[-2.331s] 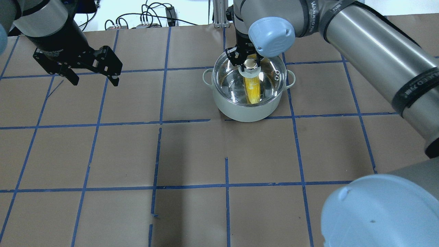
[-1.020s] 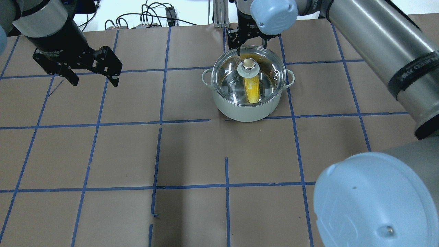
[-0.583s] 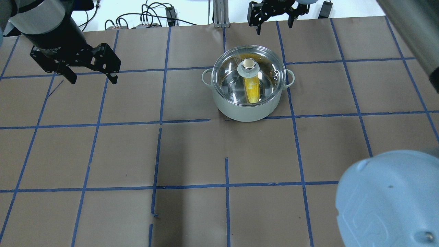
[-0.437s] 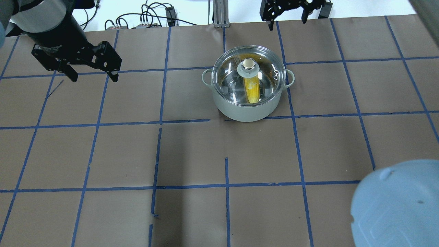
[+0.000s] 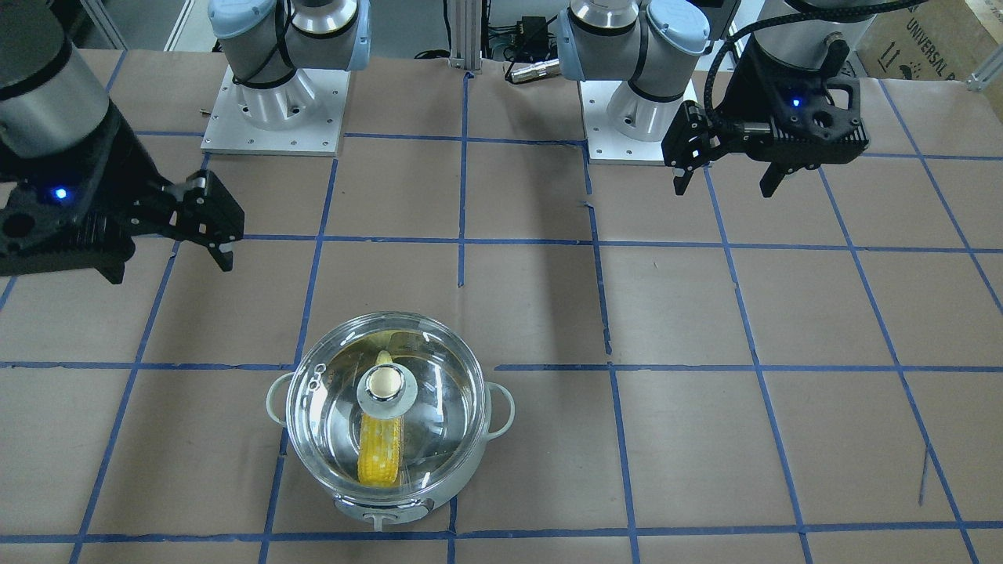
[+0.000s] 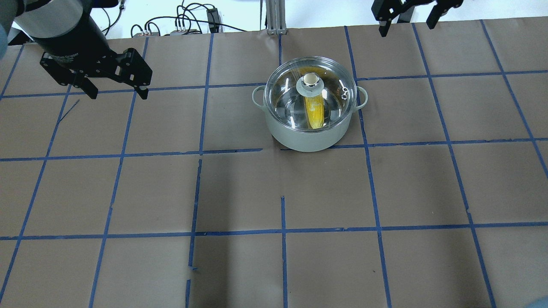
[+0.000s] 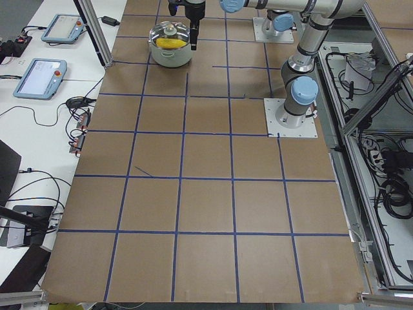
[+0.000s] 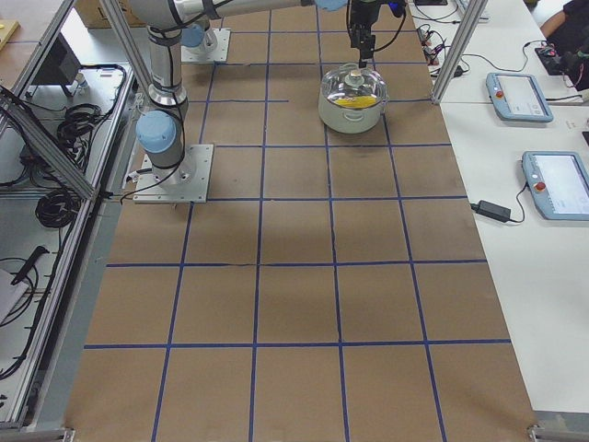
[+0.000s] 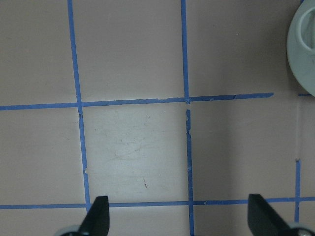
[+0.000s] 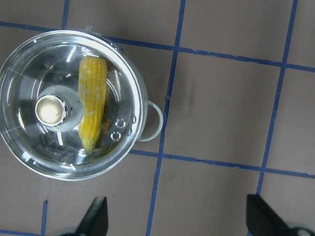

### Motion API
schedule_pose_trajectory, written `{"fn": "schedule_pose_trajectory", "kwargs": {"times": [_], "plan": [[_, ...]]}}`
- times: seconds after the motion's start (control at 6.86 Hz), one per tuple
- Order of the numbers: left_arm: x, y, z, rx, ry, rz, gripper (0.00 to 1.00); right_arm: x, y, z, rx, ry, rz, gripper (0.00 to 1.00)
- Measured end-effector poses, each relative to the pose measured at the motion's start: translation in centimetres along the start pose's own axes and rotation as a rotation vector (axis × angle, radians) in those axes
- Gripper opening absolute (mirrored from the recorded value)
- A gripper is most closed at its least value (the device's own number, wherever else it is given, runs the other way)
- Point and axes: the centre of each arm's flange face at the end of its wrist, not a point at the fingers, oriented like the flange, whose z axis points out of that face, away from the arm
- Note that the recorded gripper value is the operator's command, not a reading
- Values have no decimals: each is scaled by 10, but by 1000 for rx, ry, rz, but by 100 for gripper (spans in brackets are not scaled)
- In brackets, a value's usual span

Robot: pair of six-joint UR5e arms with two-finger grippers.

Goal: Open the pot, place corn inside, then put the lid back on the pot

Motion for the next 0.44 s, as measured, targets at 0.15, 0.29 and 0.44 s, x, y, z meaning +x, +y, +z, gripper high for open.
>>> {"fn": "schedule_pose_trajectory", "kwargs": {"times": [0.15,0.29,0.44], "plan": [[0,2,2,-3,-1,2,100,-2,25,-3,7,1,3,100],[0,2,3,-5,-1,3,100,0,42,-10,13,9,8,100],[0,3,4,-6,0,3,100,1,56,-15,-6,10,14,100]]}}
